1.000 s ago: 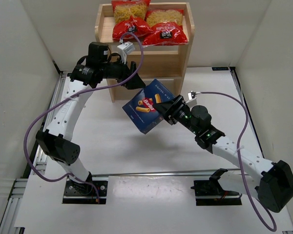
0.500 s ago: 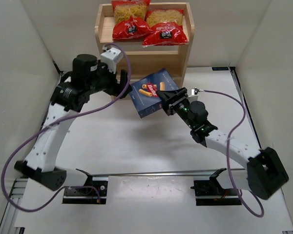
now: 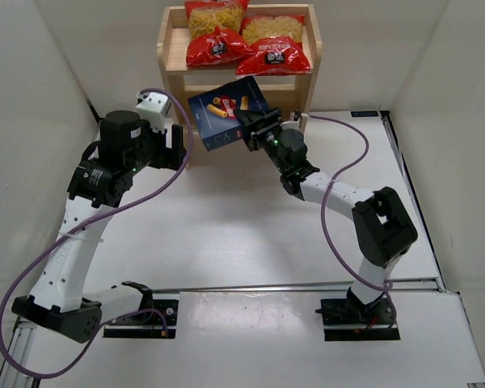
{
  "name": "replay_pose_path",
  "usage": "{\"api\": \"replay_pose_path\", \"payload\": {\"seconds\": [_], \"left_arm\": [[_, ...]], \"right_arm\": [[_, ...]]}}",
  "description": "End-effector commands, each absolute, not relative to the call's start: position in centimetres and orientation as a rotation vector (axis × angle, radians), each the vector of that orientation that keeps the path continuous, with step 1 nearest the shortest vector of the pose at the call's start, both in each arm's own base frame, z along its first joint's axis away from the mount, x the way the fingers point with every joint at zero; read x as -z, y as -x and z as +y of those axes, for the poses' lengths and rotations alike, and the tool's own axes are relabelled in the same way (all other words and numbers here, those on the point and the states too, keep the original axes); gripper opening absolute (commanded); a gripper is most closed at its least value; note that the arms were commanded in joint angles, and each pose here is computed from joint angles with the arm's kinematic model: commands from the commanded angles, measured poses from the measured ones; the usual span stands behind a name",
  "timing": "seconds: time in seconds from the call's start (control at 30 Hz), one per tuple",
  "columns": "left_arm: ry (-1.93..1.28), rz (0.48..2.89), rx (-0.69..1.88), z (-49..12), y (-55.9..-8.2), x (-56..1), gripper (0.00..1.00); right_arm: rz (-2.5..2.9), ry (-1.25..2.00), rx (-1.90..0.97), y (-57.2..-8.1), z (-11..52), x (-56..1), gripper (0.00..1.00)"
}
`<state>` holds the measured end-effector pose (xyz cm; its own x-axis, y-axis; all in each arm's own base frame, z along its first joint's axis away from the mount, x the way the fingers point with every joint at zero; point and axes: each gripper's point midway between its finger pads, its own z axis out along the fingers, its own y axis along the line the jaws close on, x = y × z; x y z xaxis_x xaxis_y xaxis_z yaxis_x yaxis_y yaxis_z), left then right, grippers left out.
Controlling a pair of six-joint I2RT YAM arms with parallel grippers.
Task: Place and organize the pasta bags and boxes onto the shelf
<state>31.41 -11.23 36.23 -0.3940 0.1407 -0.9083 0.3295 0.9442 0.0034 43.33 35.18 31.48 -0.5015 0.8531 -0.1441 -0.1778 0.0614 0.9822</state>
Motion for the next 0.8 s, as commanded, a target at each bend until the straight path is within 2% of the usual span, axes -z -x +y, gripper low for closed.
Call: {"api": "replay_pose_path", "payload": {"seconds": [0.0, 0.47, 0.77], "left_arm": [[-0.309, 1.974, 0.181, -9.9, -30.5, -36.0, 0.90], [-0.289, 2.015, 0.165, -8.5, -29.0, -33.5, 0.90], [-0.278, 2.028, 0.161, -8.0, -28.5, -32.7, 0.90]], "right_arm": [[1.033, -0.681, -1.768, -42.9, 32.4, -44.3, 0.00], [0.993, -0.818, -1.679, -49.2, 35.1, -42.3, 0.00], [0.949, -0.968, -1.638, -50.5, 33.6, -40.5, 0.00]]}}
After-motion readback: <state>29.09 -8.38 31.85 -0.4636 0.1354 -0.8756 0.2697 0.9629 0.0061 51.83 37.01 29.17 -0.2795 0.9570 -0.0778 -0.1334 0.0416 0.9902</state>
